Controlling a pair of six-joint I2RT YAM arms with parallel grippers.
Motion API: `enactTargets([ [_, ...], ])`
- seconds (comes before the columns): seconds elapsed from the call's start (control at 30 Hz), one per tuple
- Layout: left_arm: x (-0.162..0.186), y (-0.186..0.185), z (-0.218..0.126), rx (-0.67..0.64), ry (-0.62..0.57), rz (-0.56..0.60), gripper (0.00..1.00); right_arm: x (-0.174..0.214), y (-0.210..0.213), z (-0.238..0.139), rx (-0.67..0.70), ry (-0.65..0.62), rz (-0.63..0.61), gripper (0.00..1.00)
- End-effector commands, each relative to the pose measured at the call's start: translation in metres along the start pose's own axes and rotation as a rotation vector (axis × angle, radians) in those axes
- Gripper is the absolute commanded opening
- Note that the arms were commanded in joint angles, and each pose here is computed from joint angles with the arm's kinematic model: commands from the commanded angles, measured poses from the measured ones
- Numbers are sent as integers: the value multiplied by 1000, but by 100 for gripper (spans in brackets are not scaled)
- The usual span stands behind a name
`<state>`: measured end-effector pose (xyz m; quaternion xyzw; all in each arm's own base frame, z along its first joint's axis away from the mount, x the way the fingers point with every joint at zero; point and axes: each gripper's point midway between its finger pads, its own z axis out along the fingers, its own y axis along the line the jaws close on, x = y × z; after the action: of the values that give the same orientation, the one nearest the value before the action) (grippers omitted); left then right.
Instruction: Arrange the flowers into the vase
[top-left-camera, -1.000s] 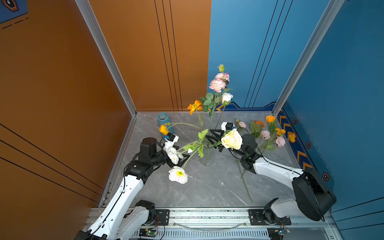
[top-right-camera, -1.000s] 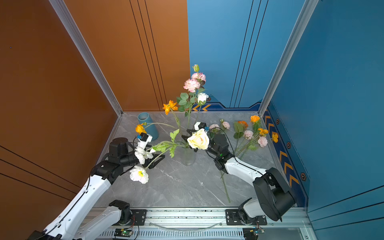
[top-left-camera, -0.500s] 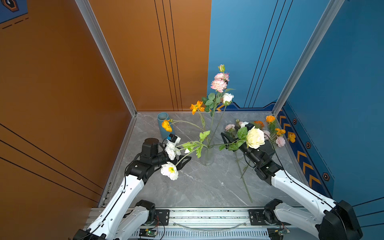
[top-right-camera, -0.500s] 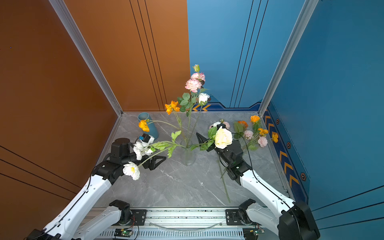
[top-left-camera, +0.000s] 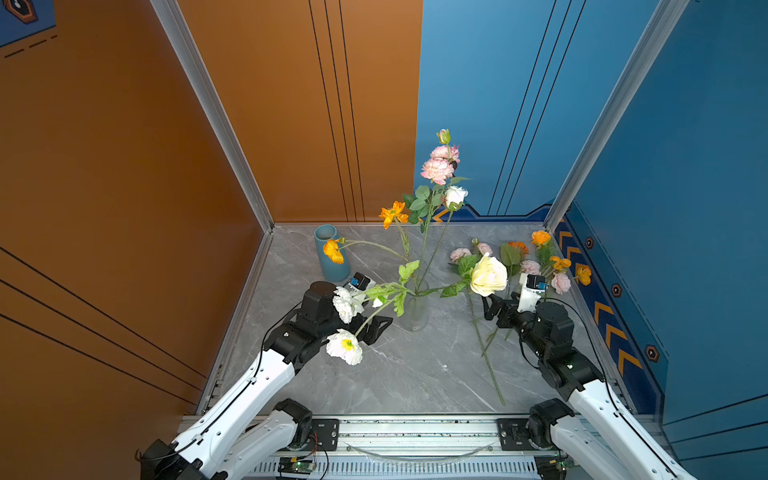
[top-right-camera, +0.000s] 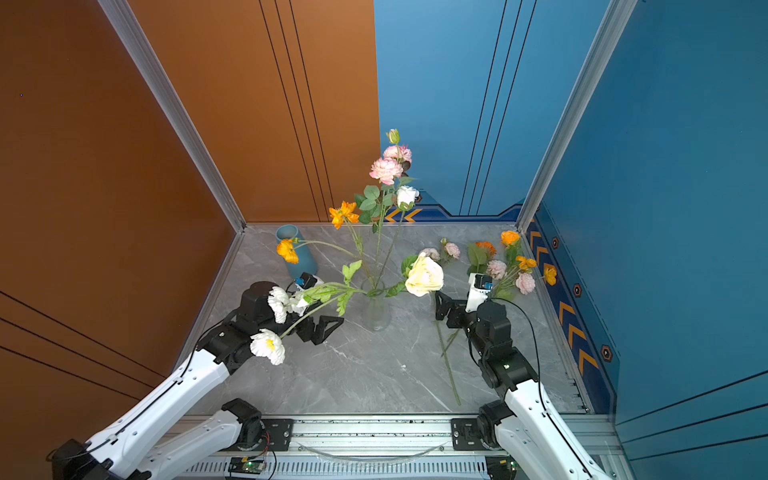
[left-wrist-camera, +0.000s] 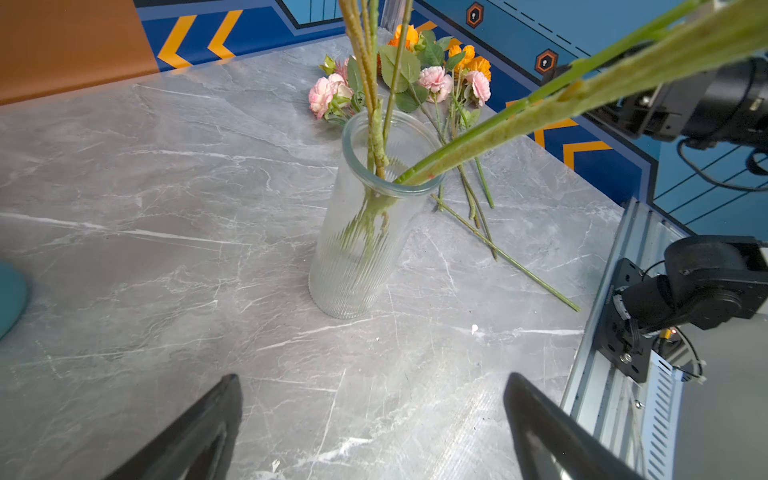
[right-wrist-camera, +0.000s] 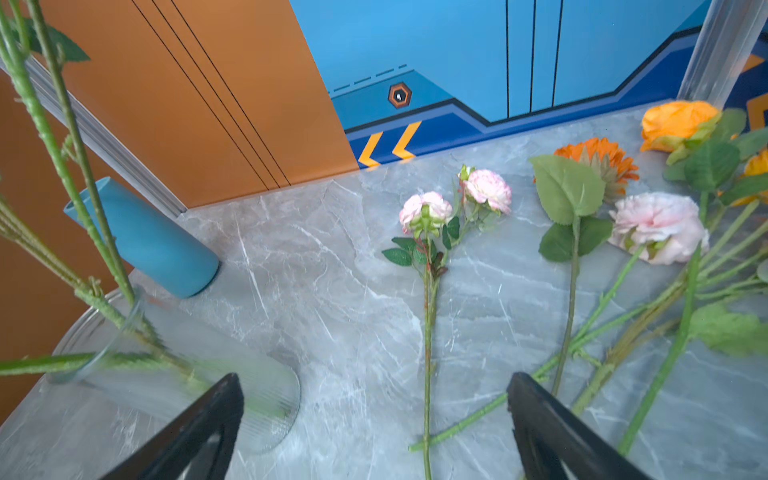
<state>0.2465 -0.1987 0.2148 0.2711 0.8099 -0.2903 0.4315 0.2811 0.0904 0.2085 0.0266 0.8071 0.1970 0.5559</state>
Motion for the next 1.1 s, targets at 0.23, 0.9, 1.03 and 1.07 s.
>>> enactTargets([
  [0.23,-19,-9,29,-20,-324,138,98,45,44,-31,-249,27,-6,100],
  [0.9,-36,-14,92,73,-296,214,98,76,120,-34,-494,86,-161,100],
  [1.03,-40,-15,101,92,-311,211,98,72,128,-36,-526,66,-146,100],
  [1.07,-40,-14,103,95,-313,210,98,72,129,-36,-526,65,-144,100],
])
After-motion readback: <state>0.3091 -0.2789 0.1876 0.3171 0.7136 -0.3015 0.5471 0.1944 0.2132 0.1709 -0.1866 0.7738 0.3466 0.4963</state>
